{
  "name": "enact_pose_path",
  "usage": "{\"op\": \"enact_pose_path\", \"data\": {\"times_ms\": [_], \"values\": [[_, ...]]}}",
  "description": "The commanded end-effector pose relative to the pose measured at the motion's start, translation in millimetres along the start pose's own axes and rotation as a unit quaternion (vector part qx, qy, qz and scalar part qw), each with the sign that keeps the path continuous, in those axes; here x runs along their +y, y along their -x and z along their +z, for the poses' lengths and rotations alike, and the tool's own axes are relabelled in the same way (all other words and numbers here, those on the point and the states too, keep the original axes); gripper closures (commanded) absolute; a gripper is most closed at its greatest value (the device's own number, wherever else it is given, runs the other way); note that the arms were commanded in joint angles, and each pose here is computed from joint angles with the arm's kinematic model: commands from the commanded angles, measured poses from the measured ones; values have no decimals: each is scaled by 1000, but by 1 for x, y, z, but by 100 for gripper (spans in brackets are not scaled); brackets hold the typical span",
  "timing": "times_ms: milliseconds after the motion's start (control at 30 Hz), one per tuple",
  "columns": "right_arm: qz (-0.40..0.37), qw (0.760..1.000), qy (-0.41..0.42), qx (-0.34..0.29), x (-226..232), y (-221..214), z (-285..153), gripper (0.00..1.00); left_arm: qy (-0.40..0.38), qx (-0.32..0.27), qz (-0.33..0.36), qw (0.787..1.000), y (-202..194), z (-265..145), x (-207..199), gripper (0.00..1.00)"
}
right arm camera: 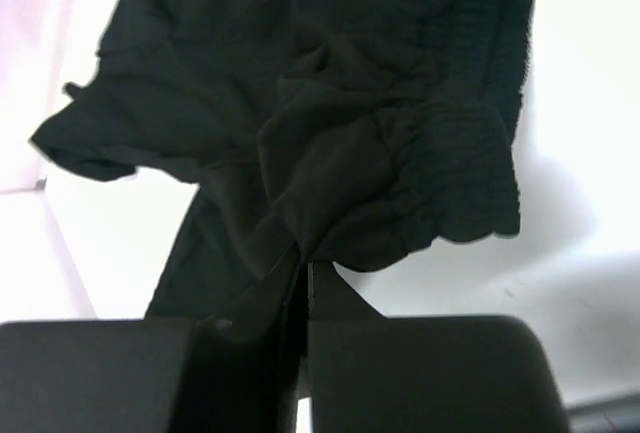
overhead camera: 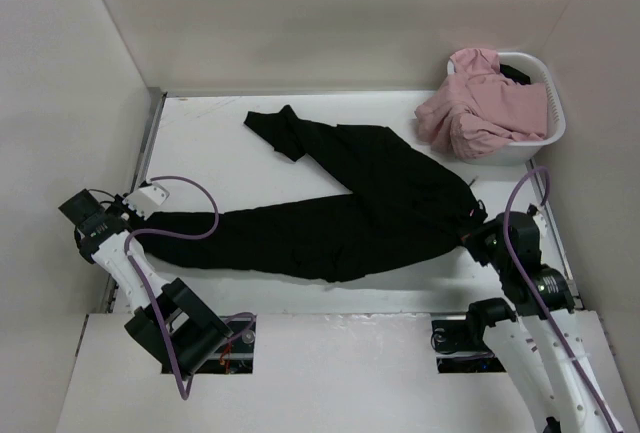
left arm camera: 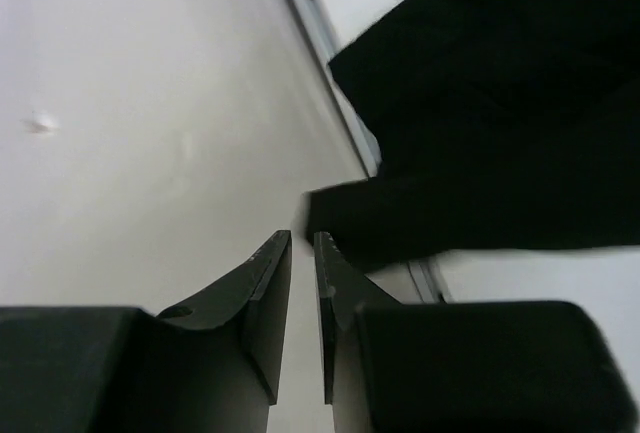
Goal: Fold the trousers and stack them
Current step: Flatten the trousers out, then fold the trousers
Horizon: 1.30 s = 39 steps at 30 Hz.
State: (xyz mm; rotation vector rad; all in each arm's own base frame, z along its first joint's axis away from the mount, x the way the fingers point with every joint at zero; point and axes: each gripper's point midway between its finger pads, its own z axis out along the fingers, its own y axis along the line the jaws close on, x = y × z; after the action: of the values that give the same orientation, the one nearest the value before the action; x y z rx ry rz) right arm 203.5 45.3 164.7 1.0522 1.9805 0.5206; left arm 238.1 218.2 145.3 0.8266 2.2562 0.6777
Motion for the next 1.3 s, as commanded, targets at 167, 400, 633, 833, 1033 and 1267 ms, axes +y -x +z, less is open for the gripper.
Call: {"op": "enact_pose_path", "data": {"times_ms": [167, 400, 633, 833, 1033, 1267], "values": [[58, 995, -82, -23, -58, -9, -14, 66, -34, 20, 66, 997, -9, -21, -16, 61], [35, 989, -98, -103, -49, 37, -47, 0, -10, -11, 53, 998, 10, -38, 24, 25], [-84, 987, -54, -123, 33, 73, -4, 0, -41, -133, -8, 990, 213, 28, 34, 22], [-43, 988, -66, -136, 43, 96, 67, 0, -118, -118, -129, 977, 338, 127, -8, 22], [-18, 987, -115, -108, 29, 94, 123, 0, -182, -131, -253, 941, 392, 195, -28, 22], [6, 982, -178, -57, 5, 79, 172, 0, -207, -147, -259, 932, 404, 246, -71, 22]]}}
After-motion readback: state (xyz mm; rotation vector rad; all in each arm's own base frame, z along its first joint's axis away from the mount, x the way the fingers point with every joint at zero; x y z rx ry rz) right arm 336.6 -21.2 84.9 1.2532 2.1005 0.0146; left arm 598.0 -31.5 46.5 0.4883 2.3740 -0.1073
